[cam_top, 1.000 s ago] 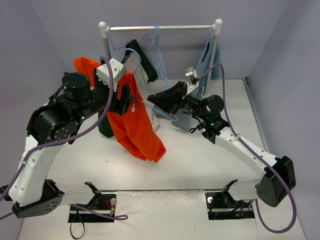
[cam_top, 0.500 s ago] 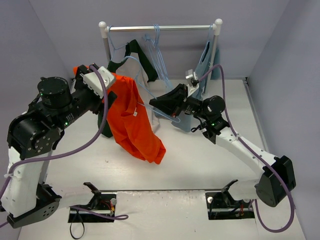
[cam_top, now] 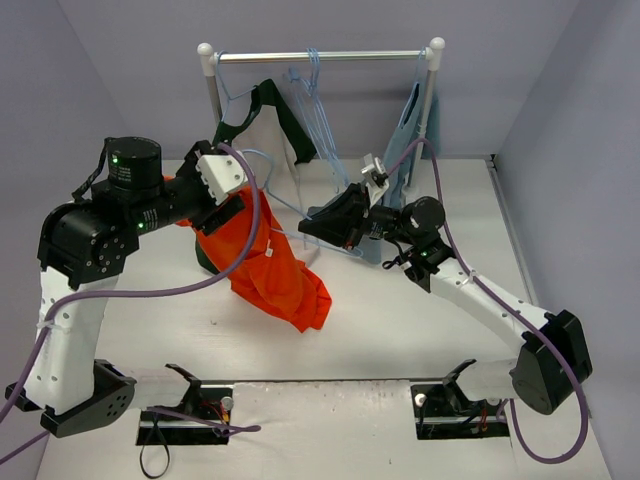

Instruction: Place the t-shirt on the hanger

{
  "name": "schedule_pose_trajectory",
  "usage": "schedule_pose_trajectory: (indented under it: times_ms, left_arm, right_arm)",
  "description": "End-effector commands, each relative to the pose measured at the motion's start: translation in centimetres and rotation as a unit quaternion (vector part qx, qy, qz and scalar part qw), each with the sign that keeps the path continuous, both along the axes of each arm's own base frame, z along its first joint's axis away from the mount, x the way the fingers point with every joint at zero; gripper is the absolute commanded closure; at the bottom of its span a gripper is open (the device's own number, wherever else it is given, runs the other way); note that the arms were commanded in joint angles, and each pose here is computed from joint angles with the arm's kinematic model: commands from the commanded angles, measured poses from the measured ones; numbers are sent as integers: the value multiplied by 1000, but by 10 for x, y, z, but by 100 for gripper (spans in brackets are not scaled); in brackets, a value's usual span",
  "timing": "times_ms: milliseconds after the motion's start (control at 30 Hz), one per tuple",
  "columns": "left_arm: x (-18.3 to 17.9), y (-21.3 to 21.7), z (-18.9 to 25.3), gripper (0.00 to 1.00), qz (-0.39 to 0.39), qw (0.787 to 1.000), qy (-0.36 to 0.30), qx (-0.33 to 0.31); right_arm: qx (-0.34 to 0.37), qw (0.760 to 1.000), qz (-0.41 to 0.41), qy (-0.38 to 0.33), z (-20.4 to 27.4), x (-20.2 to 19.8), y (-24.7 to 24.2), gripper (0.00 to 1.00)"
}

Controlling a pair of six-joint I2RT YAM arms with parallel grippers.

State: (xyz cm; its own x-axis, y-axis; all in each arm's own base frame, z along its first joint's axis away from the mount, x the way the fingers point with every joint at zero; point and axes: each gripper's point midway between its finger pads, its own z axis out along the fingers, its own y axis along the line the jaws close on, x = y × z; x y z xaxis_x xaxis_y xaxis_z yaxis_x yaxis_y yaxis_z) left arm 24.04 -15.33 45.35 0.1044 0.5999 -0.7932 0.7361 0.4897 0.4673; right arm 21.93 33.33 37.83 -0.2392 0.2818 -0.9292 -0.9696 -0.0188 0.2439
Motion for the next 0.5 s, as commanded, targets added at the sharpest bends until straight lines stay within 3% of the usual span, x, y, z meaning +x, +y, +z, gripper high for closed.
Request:
schedule_pose_trajectory:
  times_ms: [0,200,467]
  left_arm:
    - [-9,-10,-9,50,-56,998,11,3]
    - [-13,-13,-23,70,-78,996,34,-1]
    - [-11,-15,-34,66,-88,995,50,2]
  right_arm:
    - [46,995,10,-90,42,-20,-14,100]
    - [41,995,17,-89,40,-23,-16,100]
    - [38,995,24,-85,39,-25,-16,100]
